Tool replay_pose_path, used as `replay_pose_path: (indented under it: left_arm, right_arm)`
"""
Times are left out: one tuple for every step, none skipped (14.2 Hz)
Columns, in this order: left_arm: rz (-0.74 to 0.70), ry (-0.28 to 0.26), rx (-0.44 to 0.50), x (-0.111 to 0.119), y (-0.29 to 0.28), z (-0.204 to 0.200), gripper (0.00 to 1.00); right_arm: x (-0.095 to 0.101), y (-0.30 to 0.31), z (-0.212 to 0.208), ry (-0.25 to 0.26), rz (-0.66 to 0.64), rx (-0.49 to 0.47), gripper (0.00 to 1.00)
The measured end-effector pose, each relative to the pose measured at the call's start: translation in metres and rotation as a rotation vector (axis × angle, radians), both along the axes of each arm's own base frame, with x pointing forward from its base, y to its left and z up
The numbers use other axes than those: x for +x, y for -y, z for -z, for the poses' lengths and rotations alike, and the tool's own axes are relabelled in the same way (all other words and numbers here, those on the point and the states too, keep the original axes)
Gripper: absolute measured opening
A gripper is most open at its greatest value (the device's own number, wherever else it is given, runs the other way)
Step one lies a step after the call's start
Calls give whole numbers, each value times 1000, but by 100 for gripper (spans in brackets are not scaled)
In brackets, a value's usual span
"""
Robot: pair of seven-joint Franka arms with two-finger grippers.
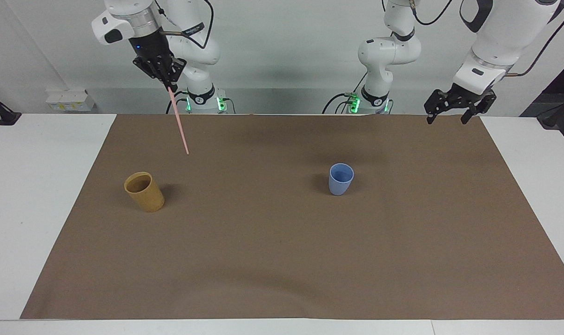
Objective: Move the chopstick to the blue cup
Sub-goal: 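Reach the right gripper to the pink straw and grasp it, then lift the pink straw out of the tan cup with the right gripper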
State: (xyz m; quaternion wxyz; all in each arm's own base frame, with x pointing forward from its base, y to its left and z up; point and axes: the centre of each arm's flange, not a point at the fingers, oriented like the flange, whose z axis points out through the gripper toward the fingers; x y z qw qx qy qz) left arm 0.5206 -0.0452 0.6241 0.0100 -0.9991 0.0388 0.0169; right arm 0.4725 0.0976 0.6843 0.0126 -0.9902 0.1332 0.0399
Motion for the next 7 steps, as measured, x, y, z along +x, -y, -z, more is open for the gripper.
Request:
replay_pose_path:
  left_arm:
    - [0,0,0,0,0,0,100]
    - [0,1,0,0,0,0,100]
    - [-1,1,0,0,0,0,100]
    - [-2,1,0,0,-1,0,100]
    - [-4,1,0,0,-2,-1,100]
    - [-6,1,0,0,-3,-1,100]
    - [-9,1,-1,0,-4,-1,100]
  right_arm:
    - [-1,-15,-3,-4,3,-3,9]
    - [-2,-31,-6,-8,15,-5,9]
    - [-1,-48,-7,-12,34,-3,9]
    - [2,-66,-6,-17,49,2,9]
    - [5,-82,-5,-23,61,12,9]
    - [8,-95,-5,-30,74,23,9]
    - [11,-107,-4,-37,90,38,9]
